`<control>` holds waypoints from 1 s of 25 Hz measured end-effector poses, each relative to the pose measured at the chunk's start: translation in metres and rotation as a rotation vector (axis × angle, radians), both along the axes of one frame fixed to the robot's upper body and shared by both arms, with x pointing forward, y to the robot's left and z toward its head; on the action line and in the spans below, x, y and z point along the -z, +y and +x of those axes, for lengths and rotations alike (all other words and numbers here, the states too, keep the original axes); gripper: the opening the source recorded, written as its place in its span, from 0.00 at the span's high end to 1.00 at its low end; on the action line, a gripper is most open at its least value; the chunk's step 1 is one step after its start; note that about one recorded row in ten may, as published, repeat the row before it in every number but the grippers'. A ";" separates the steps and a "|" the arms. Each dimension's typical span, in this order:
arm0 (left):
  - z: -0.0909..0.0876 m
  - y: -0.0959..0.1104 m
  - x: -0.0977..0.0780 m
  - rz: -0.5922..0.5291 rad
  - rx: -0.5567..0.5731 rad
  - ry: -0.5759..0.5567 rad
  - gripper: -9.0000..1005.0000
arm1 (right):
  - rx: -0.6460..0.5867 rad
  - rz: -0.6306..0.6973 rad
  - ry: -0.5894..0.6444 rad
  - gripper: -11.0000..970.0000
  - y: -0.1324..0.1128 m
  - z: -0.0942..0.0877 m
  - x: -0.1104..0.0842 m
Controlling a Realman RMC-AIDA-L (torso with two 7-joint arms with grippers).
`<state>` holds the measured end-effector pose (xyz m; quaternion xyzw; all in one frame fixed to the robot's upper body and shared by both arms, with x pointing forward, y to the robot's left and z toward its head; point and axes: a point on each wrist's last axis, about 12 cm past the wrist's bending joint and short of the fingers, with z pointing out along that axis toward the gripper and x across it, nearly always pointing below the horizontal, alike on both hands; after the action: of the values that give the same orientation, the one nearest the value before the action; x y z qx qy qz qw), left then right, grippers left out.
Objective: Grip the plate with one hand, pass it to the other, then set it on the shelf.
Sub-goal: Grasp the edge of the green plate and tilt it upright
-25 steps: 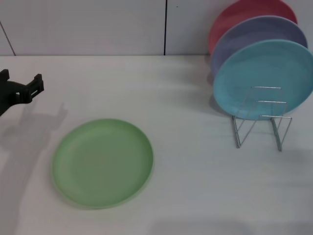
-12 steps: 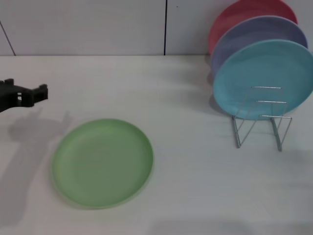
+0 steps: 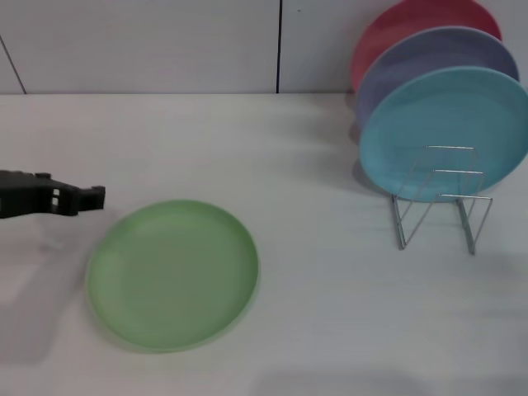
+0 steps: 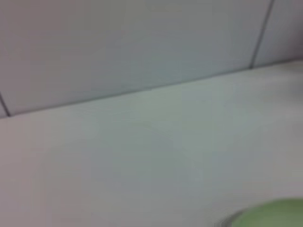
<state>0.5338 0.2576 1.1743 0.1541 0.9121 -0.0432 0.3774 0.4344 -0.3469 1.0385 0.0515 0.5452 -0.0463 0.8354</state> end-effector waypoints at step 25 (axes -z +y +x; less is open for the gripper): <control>0.012 -0.008 0.050 0.021 0.021 0.198 0.22 | -0.006 0.003 0.024 0.16 0.000 0.008 0.001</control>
<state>0.5459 0.2494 1.1242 0.1627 0.9436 -0.0528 0.2834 0.4427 -0.3466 1.0375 0.0508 0.5555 -0.0436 0.8288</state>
